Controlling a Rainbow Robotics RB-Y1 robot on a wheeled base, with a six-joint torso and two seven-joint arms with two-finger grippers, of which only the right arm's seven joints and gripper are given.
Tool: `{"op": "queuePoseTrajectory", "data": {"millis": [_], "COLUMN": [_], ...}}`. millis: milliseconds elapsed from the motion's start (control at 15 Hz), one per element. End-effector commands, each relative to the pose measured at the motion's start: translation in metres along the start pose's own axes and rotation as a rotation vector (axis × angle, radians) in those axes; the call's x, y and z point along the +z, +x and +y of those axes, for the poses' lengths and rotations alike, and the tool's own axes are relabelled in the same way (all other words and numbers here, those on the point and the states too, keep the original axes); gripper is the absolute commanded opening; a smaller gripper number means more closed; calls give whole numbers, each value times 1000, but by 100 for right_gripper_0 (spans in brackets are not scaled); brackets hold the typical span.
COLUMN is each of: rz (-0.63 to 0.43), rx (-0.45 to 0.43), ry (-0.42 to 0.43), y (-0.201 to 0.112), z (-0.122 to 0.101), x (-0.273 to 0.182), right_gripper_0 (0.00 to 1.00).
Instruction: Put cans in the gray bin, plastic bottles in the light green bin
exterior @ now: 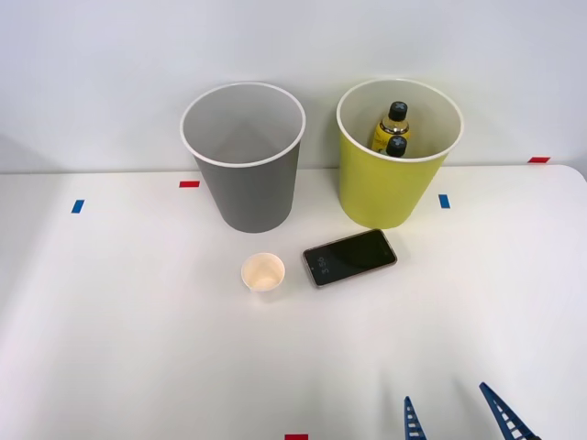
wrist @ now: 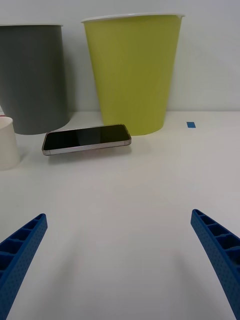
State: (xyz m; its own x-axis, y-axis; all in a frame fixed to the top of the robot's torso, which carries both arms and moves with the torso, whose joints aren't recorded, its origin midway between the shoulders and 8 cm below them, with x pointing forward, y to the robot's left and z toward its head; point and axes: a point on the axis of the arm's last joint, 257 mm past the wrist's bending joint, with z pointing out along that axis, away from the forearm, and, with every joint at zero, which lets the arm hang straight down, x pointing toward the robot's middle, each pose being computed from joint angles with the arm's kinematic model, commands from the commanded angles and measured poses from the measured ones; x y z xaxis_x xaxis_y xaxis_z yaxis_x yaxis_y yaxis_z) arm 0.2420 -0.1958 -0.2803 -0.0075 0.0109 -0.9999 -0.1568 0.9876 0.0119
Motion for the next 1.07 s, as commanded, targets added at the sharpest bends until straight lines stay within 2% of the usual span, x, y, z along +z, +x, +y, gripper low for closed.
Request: {"op": "queuePoseTrajectory", "data": {"millis": [67,1067], "rz": [0,0], "rx": [0,0], "ry": [0,0], "y": [0,0], "z": [0,0], "x": [0,0], "right_gripper_0": [100,100]}}
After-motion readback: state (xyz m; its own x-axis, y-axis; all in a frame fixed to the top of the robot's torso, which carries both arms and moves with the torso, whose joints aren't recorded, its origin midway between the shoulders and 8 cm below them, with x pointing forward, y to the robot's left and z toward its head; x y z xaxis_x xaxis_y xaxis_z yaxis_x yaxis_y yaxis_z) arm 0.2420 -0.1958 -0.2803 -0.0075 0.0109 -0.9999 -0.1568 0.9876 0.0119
